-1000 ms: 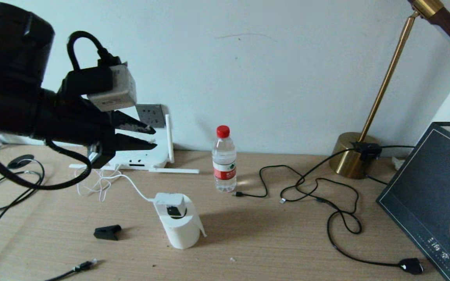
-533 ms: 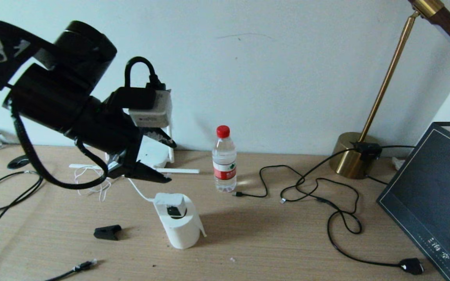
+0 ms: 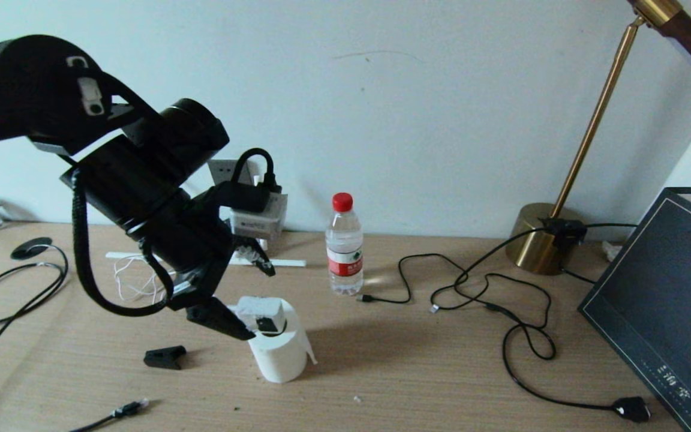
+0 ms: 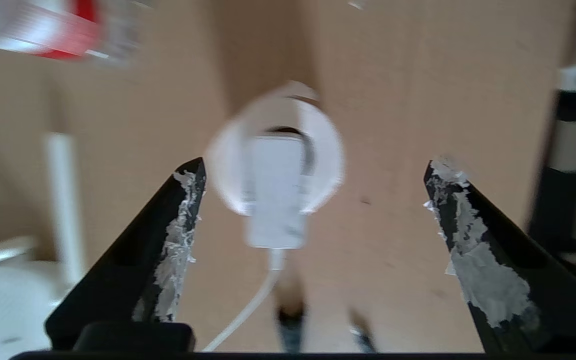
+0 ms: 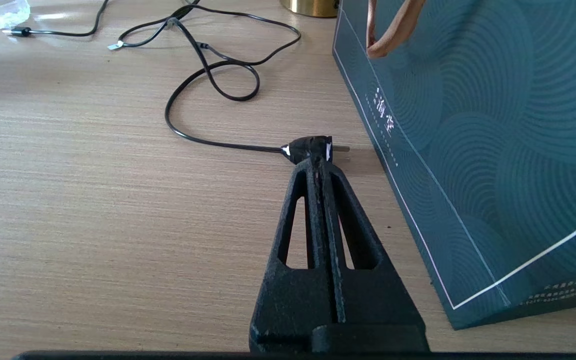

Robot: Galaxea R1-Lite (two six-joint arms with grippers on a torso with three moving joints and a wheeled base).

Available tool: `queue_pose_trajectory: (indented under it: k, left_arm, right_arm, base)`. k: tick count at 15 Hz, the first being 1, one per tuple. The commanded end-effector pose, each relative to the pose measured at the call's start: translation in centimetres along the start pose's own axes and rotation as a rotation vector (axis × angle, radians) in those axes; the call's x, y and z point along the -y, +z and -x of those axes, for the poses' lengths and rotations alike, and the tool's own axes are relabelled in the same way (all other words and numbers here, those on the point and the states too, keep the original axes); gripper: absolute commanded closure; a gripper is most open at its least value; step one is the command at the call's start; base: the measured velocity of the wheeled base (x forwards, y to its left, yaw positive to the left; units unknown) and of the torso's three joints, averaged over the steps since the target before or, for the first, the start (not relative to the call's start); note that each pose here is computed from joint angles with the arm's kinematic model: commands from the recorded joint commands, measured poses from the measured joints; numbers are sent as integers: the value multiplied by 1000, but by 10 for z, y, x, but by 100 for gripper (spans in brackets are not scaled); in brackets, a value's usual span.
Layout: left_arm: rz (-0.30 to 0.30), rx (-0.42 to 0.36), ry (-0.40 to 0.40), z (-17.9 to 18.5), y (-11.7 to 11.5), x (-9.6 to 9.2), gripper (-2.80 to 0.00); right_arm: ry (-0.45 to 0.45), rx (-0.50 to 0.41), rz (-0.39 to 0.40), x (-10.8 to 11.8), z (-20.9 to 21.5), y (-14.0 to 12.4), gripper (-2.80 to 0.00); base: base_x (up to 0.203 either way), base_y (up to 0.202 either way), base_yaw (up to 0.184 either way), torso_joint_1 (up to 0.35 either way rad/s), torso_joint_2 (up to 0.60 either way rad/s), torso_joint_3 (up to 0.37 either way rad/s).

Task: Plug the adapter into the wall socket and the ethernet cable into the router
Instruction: Pick up plug

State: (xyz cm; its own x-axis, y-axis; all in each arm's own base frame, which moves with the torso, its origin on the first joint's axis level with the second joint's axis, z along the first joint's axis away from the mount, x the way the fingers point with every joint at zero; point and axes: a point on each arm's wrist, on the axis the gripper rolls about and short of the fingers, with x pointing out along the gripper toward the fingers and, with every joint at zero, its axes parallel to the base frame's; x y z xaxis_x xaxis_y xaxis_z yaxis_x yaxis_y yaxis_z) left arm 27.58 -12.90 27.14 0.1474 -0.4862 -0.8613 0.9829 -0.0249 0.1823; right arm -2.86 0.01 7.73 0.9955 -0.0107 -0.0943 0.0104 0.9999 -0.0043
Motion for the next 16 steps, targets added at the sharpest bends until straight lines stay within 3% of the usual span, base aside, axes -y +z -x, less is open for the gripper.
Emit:
queue_pose_trajectory:
  k: [1,6,9,12,16]
  left_arm:
    - [21,-22,-55,-6,-4,0,-280]
    - [19,-39,-90,-31,-5,-12,-280]
    - [10,-64,-65,-43,-6,-22,-280]
    - [19,-132,-40,-44,-7,-22,-280]
    - [37,-159,-35,-47,-7,-23,-280]
  right_arm:
    - [0,-1,1,0,0,0,0]
    - [0,-1,1,0,0,0,0]
    - [-1,-2,1,0,0,0,0]
    - [0,-2,1,0,0,0,0]
    - [0,-2,1,0,0,0,0]
  base:
    - [0,0,0,0,0,0]
    - [0,0,0,0,0,0]
    - [0,0,0,0,0,0]
    - [0,0,0,0,0,0]
    - [0,0,0,0,0,0]
